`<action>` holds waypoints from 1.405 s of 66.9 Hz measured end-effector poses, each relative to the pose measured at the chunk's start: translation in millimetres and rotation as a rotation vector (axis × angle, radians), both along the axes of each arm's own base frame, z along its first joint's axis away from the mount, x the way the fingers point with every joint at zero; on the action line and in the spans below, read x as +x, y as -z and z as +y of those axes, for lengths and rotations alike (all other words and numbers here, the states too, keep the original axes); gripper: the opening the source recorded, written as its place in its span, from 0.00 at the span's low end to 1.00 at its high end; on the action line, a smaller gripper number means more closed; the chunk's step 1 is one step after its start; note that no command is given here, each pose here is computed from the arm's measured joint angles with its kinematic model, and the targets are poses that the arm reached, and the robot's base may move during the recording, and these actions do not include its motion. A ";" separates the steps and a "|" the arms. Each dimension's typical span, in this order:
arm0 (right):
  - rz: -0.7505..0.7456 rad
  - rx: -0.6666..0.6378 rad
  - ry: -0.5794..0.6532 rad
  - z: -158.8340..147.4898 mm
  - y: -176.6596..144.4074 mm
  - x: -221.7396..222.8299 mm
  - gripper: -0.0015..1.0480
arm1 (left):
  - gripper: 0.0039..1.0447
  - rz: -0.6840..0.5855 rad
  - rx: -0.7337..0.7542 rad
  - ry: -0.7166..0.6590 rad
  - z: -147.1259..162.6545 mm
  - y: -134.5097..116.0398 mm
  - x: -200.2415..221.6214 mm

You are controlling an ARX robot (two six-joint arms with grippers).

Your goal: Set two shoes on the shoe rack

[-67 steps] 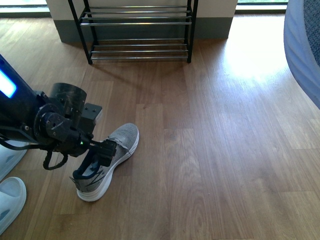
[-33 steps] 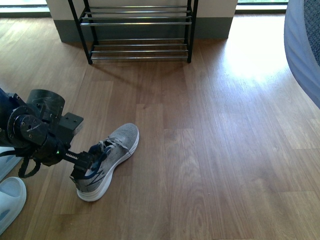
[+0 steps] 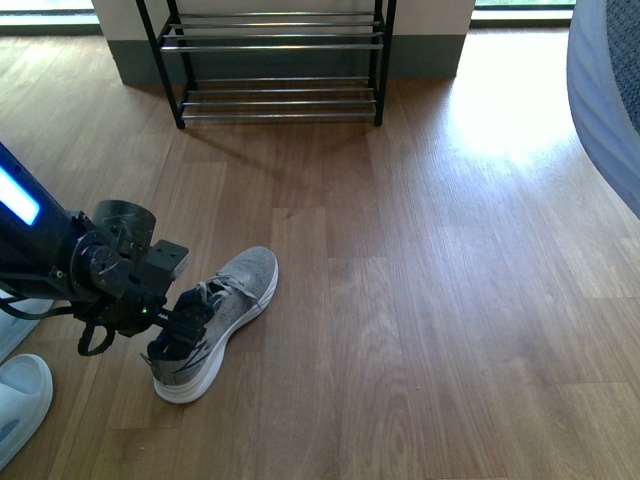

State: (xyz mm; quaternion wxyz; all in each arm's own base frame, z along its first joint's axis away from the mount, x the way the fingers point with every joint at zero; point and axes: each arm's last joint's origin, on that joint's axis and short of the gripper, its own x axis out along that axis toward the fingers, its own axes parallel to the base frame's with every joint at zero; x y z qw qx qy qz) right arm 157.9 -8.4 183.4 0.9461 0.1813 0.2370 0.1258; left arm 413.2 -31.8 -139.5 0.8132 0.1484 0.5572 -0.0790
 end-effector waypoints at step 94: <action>0.000 0.000 0.000 0.0 0.0 0.0 0.01 | 0.01 -0.735 -0.009 -0.489 -1.9 -288.9 -143.0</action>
